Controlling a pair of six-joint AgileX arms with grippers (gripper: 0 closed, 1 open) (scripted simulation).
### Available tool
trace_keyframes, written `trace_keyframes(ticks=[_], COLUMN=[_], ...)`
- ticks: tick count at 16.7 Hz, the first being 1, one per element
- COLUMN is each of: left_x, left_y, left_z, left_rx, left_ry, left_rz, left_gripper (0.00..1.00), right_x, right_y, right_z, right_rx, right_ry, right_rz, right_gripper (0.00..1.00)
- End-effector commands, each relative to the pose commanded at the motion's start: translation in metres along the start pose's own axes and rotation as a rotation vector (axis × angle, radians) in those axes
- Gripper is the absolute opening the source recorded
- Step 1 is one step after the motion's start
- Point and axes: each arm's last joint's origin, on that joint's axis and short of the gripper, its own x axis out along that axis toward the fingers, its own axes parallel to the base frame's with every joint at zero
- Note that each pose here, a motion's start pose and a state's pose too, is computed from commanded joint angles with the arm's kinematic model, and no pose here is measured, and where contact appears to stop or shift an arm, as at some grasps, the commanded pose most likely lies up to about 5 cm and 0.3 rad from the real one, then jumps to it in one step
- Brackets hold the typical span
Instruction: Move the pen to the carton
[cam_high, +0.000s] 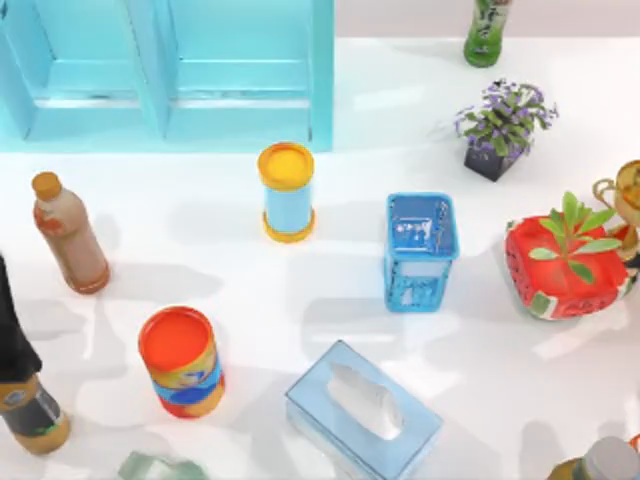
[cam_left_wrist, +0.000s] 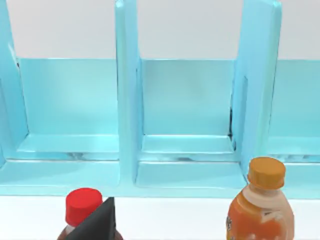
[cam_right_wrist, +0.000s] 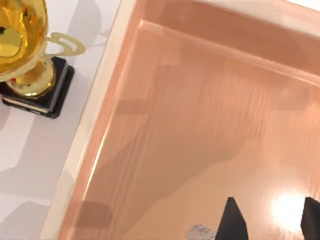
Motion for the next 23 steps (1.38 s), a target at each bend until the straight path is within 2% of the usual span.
trace_keyframes(ticks=[6,19,23], left_x=[0.0000,0.0000,0.0000], left_y=[0.0000,0.0000,0.0000], left_z=[0.0000,0.0000,0.0000], left_rx=[0.000,0.000,0.000], left_ry=[0.000,0.000,0.000], left_rz=[0.000,0.000,0.000], left_gripper=[1.00,1.00,1.00], right_x=[0.0104,0.0104,0.0104], right_y=[0.0015,0.0015,0.0015], right_z=[-0.0040,-0.0040,-0.0040], right_rx=[0.006,0.006,0.006], right_ry=[0.007,0.007,0.007], right_rz=[0.006,0.006,0.006], right_gripper=[0.00,0.98,1.00])
